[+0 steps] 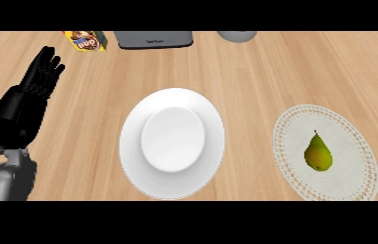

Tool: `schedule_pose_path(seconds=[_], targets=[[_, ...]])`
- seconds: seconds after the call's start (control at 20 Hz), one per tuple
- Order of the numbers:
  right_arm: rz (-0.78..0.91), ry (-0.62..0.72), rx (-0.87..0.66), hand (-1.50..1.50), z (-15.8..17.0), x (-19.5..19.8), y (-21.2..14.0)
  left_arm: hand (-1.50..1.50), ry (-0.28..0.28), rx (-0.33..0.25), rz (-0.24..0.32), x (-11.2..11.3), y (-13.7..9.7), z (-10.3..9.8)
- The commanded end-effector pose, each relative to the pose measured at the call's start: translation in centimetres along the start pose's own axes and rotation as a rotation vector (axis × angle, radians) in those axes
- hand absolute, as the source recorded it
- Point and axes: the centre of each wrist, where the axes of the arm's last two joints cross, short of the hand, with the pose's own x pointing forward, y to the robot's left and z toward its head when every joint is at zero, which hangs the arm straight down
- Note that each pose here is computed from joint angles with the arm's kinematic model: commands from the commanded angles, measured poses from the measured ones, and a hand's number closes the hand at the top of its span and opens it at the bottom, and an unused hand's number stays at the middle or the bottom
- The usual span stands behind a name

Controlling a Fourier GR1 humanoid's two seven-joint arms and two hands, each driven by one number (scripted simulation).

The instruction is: Pick the cupcake from the placemat and place it in the plate

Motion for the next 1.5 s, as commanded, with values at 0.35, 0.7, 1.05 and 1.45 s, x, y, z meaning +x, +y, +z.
schedule_pose_path(seconds=[0.35,0.7,1.05,1.45], targets=[[-0.273,-0.264,-0.218,1.50,12.4,3.3,-6.6,0.00,-0.009,-0.038,0.014,-0.5,0.1,-0.2],[-0.506,-0.455,-0.288,1.50,16.7,7.9,-10.4,0.00,-0.026,-0.071,0.011,-0.3,-2.1,-0.8],[-0.509,-0.552,-0.268,1.50,18.5,13.9,-9.4,0.00,-0.041,-0.079,0.009,-1.0,-1.7,-0.1],[-0.581,-0.548,-0.206,1.50,16.6,16.4,-10.1,0.00,-0.053,-0.109,0.021,1.1,-3.6,-2.4]])
